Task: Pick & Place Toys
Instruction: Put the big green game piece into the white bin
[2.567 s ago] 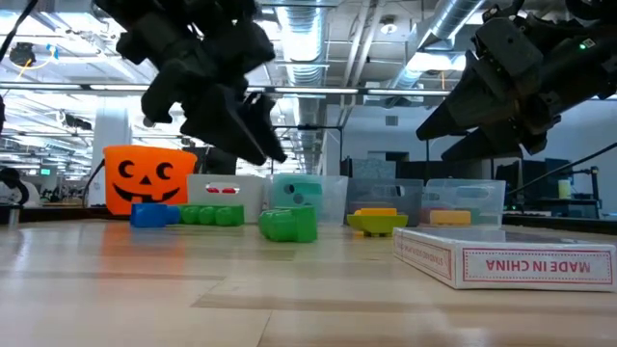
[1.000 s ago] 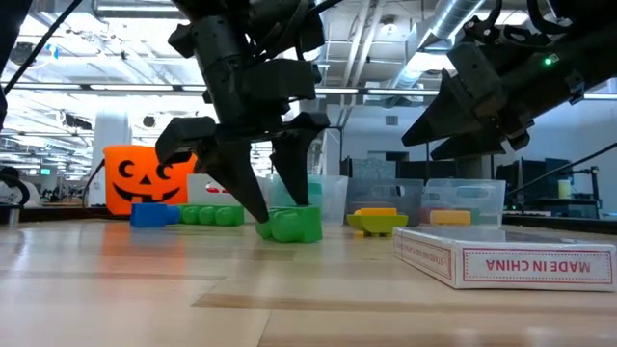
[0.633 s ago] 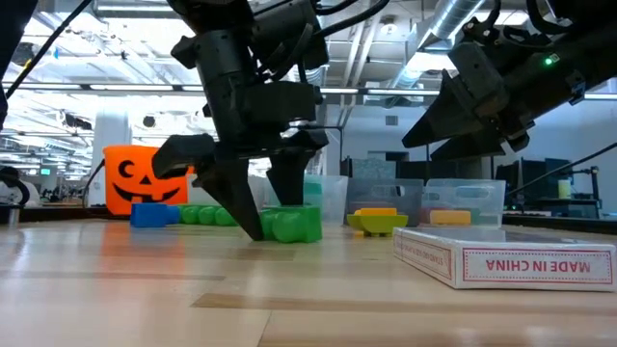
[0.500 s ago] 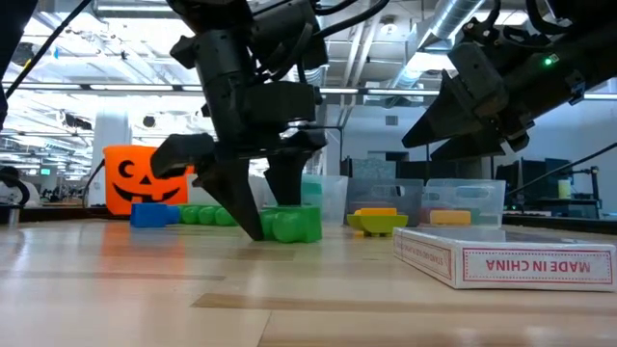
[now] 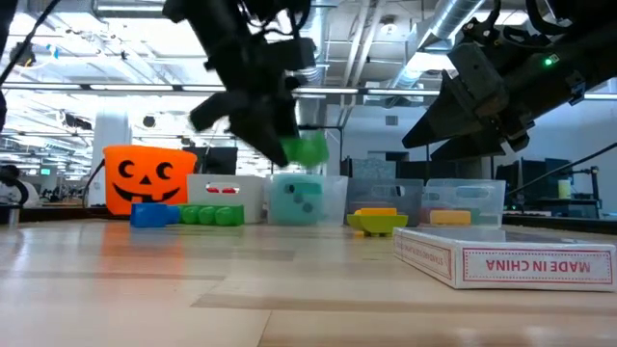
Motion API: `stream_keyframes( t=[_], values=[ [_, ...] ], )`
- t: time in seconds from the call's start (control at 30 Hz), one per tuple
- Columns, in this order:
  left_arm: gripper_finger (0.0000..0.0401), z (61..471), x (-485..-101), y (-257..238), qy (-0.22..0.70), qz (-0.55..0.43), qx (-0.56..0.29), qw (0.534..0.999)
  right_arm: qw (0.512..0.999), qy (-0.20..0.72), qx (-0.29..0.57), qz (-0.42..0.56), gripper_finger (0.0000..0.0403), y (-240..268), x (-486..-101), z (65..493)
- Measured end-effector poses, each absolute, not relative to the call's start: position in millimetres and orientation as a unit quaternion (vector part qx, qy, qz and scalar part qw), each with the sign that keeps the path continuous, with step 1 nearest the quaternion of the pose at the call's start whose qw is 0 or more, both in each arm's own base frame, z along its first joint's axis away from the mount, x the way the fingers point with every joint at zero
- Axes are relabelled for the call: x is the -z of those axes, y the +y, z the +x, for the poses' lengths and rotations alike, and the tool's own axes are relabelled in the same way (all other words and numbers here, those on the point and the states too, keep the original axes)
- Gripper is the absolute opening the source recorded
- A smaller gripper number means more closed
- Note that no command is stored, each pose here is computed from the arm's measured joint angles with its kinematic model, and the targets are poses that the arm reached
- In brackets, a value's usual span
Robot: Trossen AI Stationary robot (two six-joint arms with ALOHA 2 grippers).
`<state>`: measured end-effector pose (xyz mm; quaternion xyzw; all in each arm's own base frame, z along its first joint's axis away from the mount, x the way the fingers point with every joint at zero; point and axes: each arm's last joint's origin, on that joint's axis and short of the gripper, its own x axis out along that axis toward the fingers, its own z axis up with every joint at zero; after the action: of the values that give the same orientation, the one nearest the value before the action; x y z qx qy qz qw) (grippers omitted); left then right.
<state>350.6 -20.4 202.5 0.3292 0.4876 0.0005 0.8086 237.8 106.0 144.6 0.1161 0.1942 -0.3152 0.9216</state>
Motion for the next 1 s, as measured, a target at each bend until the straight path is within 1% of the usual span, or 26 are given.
stream_keyframes(
  t=[0.07, 0.17, 0.3, 0.4, 0.5, 0.63, 0.77, 1.0],
  values=[
    [0.0161, 342.2, -220.5, -5.7, 0.486, 0.331, -0.056, 0.807, 0.922, 0.194, 0.315, 0.116, 0.0374, 106.0, -144.6, 237.8],
    [0.0161, 325.7, -249.3, 21.6, 0.475, 0.299, -0.171, 0.809, 0.922, 0.194, 0.315, 0.116, 0.0374, 106.0, -144.7, 237.8],
    [0.0161, 295.8, -280.2, 63.6, 0.455, 0.205, -0.283, 0.819, 0.922, 0.194, 0.315, 0.117, 0.0374, 106.0, -144.7, 237.8],
    [0.0161, 271.2, -295.6, 91.5, 0.443, 0.132, -0.340, 0.819, 0.922, 0.193, 0.315, 0.118, 0.0374, 106.1, -144.8, 237.9],
    [0.0161, 252.3, -302.8, 112.1, 0.435, 0.059, -0.346, 0.829, 0.922, 0.192, 0.315, 0.119, 0.0374, 106.2, -145.0, 238.1],
    [0.0163, 241.4, -302.2, 125.4, 0.438, -0.007, -0.313, 0.842, 0.922, 0.192, 0.315, 0.119, 0.0374, 106.2, -145.0, 238.1],
    [0.0185, 245.7, -295.0, 127.1, 0.450, -0.026, -0.277, 0.848, 0.922, 0.192, 0.315, 0.119, 0.0374, 106.2, -145.0, 238.2],
    [0.0226, 253.8, -283.4, 129.7, 0.471, -0.024, -0.275, 0.838, 0.922, 0.192, 0.314, 0.119, 0.0374, 106.4, -145.1, 238.2]
  ],
)
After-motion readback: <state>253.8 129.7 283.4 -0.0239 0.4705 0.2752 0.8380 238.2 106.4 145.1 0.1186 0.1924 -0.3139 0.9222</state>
